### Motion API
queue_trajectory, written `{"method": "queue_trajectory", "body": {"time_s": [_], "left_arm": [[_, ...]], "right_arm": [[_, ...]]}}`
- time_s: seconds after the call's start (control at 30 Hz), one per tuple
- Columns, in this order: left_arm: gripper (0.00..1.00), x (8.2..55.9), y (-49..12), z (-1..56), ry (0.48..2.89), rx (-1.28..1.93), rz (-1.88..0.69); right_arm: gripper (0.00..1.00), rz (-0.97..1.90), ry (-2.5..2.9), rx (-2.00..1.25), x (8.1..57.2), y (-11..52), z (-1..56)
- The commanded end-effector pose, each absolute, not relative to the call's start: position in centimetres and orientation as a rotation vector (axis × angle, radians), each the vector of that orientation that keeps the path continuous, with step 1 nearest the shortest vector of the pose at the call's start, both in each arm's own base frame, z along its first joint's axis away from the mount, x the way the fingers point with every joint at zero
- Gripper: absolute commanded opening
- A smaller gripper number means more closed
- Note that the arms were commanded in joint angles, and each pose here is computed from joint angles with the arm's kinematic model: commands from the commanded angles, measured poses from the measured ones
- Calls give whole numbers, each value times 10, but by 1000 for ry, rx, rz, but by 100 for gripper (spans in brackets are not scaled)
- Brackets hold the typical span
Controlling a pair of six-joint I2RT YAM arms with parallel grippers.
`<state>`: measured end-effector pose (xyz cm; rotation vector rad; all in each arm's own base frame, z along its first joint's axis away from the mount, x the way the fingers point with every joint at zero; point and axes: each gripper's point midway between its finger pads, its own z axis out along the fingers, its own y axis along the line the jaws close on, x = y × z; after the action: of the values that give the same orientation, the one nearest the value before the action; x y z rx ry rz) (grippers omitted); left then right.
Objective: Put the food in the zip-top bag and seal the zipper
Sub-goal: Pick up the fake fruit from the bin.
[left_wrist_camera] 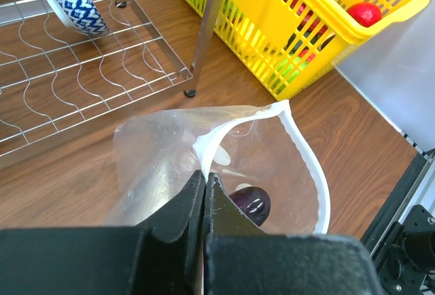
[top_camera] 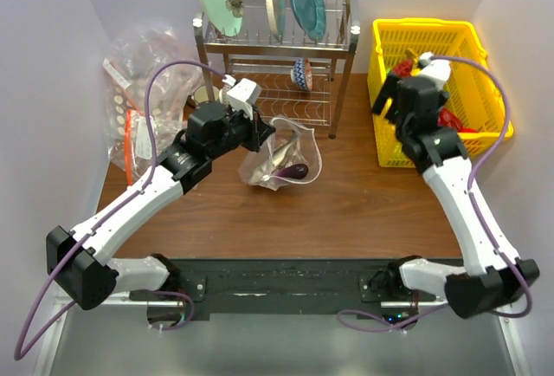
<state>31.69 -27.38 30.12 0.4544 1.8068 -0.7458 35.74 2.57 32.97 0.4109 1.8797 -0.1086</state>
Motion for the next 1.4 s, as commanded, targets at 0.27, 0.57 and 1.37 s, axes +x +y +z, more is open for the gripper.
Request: {"method": "queue_trajectory", "body": {"time_s": [0.27,0.57,1.37], "left_arm": [[0,319,-276,324,1693,482,-753],[0,318,-278,324,1691,489,-763],[0,321,-277,320,1702,487,-745]], "right_arm": [[81,66,1849,719,442,-43,334],[73,14,1952,848,465,-93,269],[74,374,2242,952,512,-64,118]]}}
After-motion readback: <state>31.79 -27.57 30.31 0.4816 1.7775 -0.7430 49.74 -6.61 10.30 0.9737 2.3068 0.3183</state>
